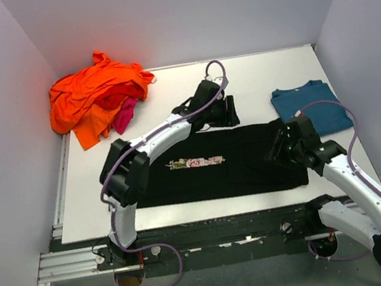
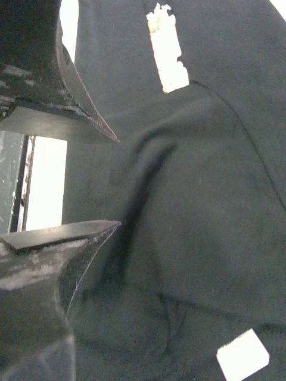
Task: Fold and stack the t-shirts
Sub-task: Fold the other side of the tshirt into a rectangle
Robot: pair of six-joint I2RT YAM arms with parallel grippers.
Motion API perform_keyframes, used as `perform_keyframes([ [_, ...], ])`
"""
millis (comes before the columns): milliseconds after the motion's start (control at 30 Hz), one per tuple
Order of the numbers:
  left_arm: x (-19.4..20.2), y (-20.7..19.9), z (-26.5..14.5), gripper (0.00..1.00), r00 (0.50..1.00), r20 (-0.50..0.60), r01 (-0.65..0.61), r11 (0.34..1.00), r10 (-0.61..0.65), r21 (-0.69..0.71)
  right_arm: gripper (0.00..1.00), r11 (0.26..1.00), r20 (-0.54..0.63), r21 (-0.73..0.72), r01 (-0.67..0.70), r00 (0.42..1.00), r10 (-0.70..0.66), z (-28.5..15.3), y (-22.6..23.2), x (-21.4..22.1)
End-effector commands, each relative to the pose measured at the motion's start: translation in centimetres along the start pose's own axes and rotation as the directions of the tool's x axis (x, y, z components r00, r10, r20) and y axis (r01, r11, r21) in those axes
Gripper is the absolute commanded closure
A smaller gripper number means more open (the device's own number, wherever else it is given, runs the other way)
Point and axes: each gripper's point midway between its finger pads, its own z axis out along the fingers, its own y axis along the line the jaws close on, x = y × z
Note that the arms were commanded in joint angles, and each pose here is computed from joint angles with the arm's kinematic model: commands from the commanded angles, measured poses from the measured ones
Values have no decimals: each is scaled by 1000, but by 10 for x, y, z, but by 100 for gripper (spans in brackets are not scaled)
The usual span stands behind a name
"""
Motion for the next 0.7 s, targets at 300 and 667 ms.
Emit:
perform_keyframes([
  [300, 129, 5, -60, 44, 978, -177, 88, 986, -113, -143, 48, 954, 108, 225, -198, 978, 178, -21, -63, 22],
  [667, 168, -13, -56, 50, 960, -226, 148, 985, -165, -92, 61, 945, 69, 258, -202, 979, 191, -10, -74, 37],
])
